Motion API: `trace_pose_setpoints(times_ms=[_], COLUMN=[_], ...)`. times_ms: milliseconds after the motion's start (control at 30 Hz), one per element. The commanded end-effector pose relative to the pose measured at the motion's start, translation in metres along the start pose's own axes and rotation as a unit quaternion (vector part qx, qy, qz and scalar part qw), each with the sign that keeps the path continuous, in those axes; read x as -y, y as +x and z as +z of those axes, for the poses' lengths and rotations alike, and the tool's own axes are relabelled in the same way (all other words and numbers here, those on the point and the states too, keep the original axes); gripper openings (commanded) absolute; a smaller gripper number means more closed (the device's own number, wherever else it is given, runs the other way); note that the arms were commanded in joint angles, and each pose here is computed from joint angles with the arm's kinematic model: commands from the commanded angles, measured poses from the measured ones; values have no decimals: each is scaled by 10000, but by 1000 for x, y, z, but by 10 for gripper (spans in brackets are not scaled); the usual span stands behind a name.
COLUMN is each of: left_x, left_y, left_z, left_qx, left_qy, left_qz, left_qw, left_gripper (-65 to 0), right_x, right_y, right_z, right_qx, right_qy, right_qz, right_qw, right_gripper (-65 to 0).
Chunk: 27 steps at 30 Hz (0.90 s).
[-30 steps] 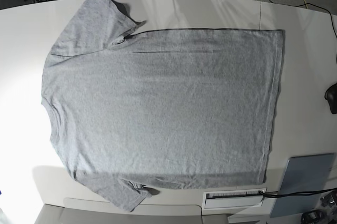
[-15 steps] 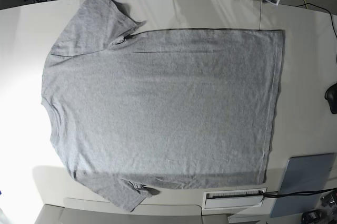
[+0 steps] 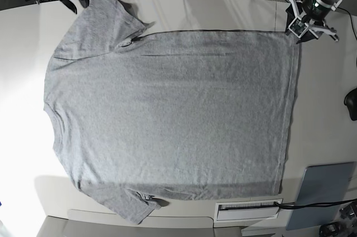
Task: Fold the T-shirt properly
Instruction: 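Lower both grippers to the shirt's shoulder corners and grasp them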
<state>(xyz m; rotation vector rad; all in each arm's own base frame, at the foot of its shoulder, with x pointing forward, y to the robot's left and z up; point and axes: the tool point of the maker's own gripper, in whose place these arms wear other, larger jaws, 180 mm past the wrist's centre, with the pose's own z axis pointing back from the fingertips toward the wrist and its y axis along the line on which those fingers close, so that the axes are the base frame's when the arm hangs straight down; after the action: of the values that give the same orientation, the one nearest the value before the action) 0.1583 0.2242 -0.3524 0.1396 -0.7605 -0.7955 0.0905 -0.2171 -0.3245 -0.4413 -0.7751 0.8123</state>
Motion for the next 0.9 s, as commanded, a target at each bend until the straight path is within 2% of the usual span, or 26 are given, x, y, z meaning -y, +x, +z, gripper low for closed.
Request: trace_pose_setpoints(times_ms=[0, 133, 300, 500, 767, 800, 867], left_x=[3, 17, 18, 1, -9, -11, -10], left_y=[1, -20, -39, -43, -62, -64, -68], left_z=[-1, -20, -39, -56, -73, -75, -77], left_qx=[28, -358, -667, -700, -914, -943, -994], left_qy=[-78, -113, -64, 71, -101, -116, -201], left_qz=[-151, -580, -1031, -1001, -927, -915, -920], left_qw=[9999, 9976, 9924, 9925, 9914, 9913, 9906], left_gripper=[-412, -374, -372, -373, -373, -373, -373], right_x=[6, 15, 21, 32, 32, 27, 16], right_y=[10, 17, 5, 16, 20, 20, 19], right_z=[3, 0, -10, -18, -19, -19, -21], right_qx=[210, 337, -124, 112, 242, 254, 236], right_qy=[-102, -348, -362, -479, -423, -280, 17], right_qz=[138, 624, 750, 894, 985, 1048, 1191], right_qw=[9996, 9969, 9964, 9948, 9939, 9938, 9926], right_gripper=[-459, -458, -458, -458, -458, -453, -365])
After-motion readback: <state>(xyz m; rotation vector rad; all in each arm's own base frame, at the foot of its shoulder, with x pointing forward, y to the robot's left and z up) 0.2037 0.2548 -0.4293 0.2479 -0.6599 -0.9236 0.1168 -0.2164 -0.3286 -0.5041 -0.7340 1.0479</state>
